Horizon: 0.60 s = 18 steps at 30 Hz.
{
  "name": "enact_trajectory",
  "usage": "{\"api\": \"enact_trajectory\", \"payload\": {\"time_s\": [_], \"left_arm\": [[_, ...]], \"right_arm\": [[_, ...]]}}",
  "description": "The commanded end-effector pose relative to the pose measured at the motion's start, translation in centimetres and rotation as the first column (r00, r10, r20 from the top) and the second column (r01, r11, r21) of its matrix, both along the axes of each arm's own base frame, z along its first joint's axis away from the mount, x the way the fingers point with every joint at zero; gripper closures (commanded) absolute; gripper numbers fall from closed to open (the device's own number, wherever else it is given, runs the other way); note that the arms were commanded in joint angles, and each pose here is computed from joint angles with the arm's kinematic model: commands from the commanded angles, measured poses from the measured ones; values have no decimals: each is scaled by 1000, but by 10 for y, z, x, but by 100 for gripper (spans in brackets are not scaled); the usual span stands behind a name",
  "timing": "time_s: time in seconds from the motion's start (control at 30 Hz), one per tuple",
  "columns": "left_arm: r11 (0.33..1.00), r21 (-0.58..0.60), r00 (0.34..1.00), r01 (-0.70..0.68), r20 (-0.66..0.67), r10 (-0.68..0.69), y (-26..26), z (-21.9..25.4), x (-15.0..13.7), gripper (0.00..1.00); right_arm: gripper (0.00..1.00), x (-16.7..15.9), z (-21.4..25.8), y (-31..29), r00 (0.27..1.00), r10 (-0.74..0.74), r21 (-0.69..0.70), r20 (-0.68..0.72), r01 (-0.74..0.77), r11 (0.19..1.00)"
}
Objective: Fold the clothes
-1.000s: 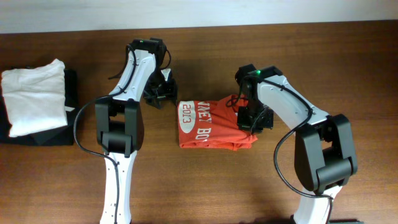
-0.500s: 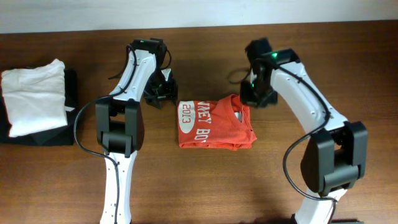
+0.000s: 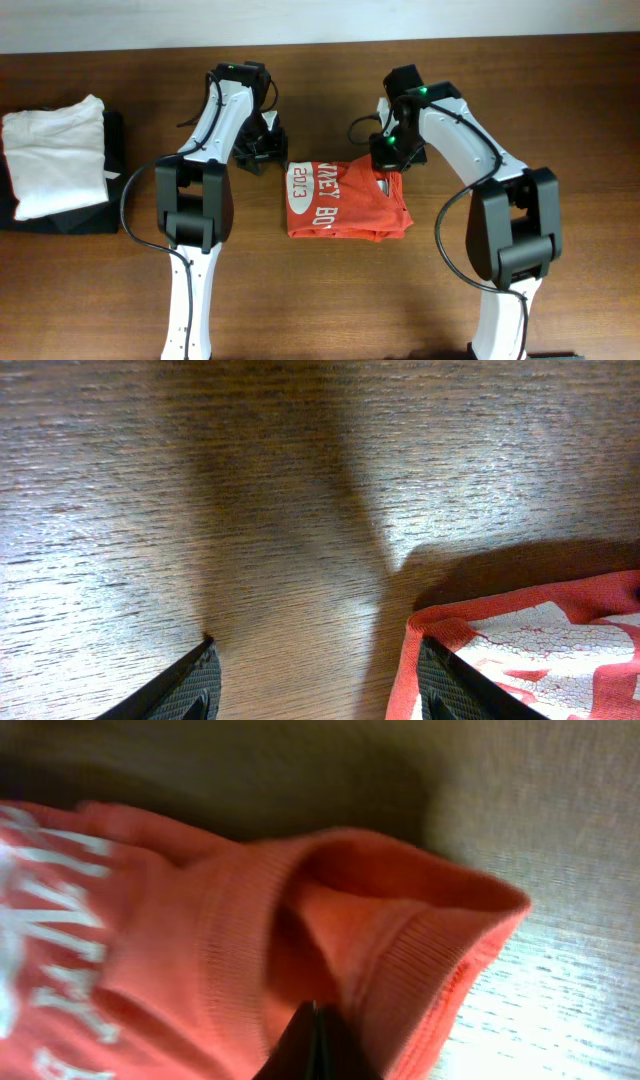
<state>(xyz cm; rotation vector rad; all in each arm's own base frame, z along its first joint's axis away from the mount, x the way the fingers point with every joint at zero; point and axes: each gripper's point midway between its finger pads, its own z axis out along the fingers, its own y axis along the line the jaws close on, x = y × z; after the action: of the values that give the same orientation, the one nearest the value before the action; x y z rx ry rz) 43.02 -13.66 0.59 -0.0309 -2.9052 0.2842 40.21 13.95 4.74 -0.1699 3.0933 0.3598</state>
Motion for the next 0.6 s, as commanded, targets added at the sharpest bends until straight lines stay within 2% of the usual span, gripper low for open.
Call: {"api": "enact_trajectory", "payload": {"time_s": [0.0, 0.1, 0.27, 0.43, 0.57], "left_arm": [[1000, 0, 999, 24, -39, -24, -3, -18, -8, 37], [1000, 0, 999, 25, -39, -25, -3, -18, -8, 38], [1000, 0, 999, 24, -39, -24, -3, -18, -8, 38], [1000, 0, 999, 24, -39, -24, -3, -18, -8, 37], [1000, 1, 999, 25, -43, -25, -3, -17, -9, 37]], "right_arm": [[96, 0, -11, -35, 993, -120, -166, -22, 114, 979], [96, -3, -11, -69, 965, -262, -292, -8, 248, 923], [90, -6, -15, -77, 961, -275, -298, -24, 256, 920], [92, -20, -20, -73, 965, -252, -314, -68, 219, 924], [94, -21, -1, -63, 965, -252, -248, -76, 227, 942]]}}
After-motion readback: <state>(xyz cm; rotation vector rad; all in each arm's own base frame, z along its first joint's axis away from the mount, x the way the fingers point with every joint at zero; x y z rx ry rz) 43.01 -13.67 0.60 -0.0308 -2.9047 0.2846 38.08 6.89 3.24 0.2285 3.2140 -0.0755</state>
